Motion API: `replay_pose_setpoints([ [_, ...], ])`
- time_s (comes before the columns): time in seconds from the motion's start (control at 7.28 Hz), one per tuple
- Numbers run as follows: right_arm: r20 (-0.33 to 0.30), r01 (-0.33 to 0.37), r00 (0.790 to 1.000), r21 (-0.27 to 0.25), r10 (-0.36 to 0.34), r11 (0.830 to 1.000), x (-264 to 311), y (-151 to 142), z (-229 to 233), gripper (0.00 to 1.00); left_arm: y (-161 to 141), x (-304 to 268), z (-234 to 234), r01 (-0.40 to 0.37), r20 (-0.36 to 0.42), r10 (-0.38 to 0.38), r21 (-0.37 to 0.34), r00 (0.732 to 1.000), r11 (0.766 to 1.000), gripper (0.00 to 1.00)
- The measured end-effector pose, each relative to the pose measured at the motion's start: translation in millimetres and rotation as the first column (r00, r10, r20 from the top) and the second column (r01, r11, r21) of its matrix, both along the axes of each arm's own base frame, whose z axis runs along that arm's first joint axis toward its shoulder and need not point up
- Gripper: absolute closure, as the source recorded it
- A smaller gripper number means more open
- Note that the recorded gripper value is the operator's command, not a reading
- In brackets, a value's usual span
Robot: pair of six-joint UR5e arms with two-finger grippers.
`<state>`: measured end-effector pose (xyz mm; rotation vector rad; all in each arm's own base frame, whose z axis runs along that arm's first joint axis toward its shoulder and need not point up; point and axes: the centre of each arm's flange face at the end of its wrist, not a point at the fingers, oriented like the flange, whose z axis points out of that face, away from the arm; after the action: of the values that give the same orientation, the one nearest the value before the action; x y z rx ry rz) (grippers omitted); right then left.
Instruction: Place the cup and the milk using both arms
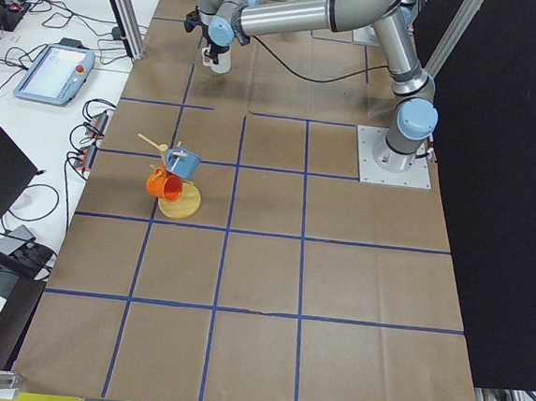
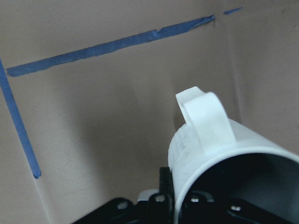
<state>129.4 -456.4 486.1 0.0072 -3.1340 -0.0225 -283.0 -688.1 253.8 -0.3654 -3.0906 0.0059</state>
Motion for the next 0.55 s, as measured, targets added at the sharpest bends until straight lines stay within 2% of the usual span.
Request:
replay_pose_setpoints([
  [0.14, 0.000, 0.000, 1.000, 0.000, 0.000, 1.000, 0.0, 0.0, 0.0, 0.00, -2.8, -1.4, -8.5, 0.002, 0.000, -0.002, 0.006, 1.000, 1.000, 0.92],
  [0.55, 0.000, 0.000, 1.000, -0.001, 0.000, 1.000, -0.2, -0.1, 0.1, 0.00, -8.2, -3.3, -22.3, 0.003, 0.001, -0.003, 0.014, 1.000, 1.000, 0.84],
])
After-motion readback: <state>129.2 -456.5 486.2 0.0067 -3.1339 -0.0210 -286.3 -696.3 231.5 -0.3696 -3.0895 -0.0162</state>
